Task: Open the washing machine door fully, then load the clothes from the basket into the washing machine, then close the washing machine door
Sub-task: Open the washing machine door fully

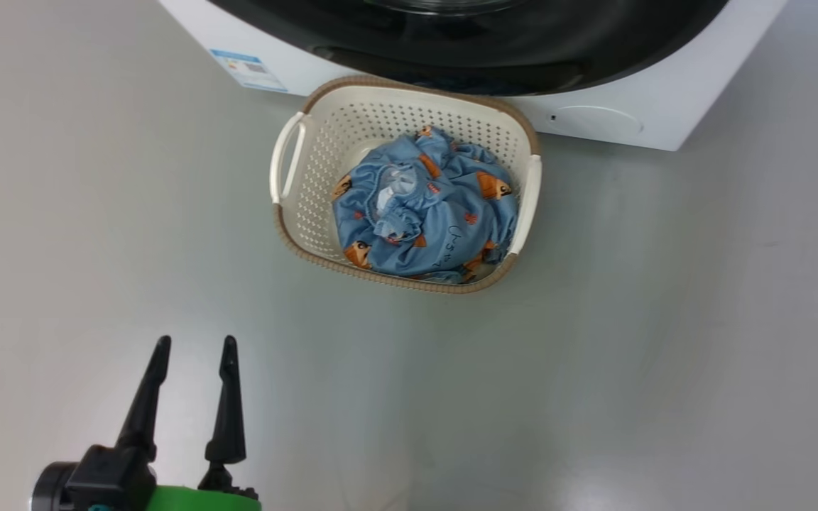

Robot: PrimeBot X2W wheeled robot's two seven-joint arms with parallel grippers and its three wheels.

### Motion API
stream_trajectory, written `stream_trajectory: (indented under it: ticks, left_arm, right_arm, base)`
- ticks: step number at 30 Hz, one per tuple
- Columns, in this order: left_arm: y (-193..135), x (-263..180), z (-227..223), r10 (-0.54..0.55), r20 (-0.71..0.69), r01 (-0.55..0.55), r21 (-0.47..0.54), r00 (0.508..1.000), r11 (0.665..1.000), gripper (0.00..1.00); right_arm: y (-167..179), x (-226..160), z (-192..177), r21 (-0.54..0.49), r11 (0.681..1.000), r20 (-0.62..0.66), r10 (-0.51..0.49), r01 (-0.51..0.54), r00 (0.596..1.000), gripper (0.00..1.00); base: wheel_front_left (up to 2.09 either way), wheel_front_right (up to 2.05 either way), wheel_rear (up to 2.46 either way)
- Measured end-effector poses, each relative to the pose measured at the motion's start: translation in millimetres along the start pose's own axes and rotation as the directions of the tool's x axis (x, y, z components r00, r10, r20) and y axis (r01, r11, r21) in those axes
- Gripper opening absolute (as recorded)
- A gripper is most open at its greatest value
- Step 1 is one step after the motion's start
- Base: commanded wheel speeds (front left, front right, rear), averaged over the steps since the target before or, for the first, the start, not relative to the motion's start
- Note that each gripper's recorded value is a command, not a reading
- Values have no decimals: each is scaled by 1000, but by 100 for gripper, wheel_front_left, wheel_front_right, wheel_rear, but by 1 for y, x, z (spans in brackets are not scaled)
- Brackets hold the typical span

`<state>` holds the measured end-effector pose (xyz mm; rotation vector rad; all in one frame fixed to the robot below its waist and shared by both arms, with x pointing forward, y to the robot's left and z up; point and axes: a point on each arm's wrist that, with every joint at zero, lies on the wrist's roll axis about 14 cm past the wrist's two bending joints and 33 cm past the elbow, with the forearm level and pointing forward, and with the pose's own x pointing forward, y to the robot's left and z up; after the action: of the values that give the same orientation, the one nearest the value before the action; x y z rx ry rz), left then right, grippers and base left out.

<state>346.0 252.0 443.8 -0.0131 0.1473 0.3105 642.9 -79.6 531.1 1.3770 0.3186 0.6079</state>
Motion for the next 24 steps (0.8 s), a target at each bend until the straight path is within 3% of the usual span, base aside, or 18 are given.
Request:
stream_trajectory:
  ticks: [10, 24]
  left_arm:
    - [4, -8, -3, 39, -21, -40, -30, 999, 999, 100]
    - [3, -13, -11, 46, -52, -48, -27, 998, 999, 100]
  right_arm:
    - [10, 32, -33, -30, 999, -129, 39, -43, 991, 0]
    - [14, 56, -48, -79, 994, -207, 56, -73, 977, 0]
  base:
    - [0, 0, 0]
    - [0, 0, 0]
